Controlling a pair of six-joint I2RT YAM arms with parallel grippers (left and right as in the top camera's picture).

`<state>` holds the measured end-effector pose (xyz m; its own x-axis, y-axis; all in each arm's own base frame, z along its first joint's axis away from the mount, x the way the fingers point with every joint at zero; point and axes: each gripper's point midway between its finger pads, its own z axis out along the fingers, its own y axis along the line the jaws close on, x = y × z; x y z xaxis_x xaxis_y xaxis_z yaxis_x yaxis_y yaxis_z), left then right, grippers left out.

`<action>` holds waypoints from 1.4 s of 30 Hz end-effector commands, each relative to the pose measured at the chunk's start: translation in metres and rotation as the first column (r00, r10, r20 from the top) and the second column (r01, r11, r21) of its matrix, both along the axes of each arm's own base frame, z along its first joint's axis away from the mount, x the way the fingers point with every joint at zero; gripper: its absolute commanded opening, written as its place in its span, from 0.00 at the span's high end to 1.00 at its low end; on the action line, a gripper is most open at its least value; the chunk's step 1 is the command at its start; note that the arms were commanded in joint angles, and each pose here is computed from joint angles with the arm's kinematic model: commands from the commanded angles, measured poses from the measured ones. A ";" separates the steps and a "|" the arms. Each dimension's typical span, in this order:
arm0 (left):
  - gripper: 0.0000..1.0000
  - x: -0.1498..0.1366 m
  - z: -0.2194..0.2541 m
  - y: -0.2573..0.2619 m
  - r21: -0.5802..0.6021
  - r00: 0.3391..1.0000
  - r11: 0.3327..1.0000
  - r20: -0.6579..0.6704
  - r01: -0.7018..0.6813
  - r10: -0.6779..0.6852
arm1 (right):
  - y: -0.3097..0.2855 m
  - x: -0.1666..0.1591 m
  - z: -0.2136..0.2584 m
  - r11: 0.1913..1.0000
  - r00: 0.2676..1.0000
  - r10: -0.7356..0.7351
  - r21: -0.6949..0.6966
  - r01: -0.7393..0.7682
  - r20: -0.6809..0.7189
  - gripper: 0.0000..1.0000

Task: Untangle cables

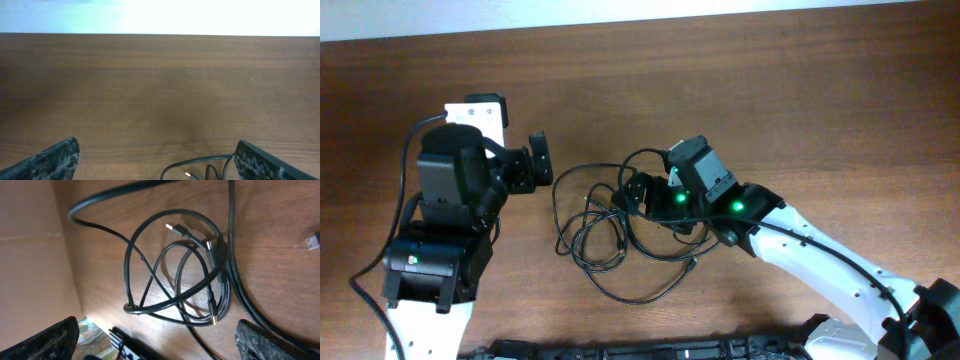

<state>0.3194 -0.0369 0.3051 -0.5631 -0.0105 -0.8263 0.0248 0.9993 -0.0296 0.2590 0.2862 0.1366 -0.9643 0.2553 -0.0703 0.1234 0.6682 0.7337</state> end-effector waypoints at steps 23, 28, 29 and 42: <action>0.01 -0.001 0.003 0.000 -0.017 1.000 1.000 0.003 -0.004 0.004 | 0.050 0.014 -0.077 0.972 0.949 -0.234 -0.030 0.233 -0.210 0.76; 0.01 -0.001 0.003 0.000 -0.017 1.000 1.000 0.002 -0.004 0.004 | 0.076 0.011 -0.026 0.990 1.000 0.007 0.139 -0.003 -0.027 0.96; 0.01 -0.001 0.003 0.000 -0.017 1.000 1.000 0.002 -0.004 0.004 | 0.075 0.014 -0.007 0.988 0.998 0.023 0.148 -0.032 0.061 0.96; 0.01 -0.001 0.003 0.000 -0.017 1.000 1.000 0.002 -0.004 0.004 | -0.111 -0.002 0.297 0.874 0.364 -0.477 0.385 0.297 0.800 0.96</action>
<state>0.3183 -0.0370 0.3036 -0.5693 -0.0100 -0.8221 0.0263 0.9992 -0.0303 0.2627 0.2210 0.3827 -0.4483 0.5945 -0.6675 -0.3837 0.5465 0.7444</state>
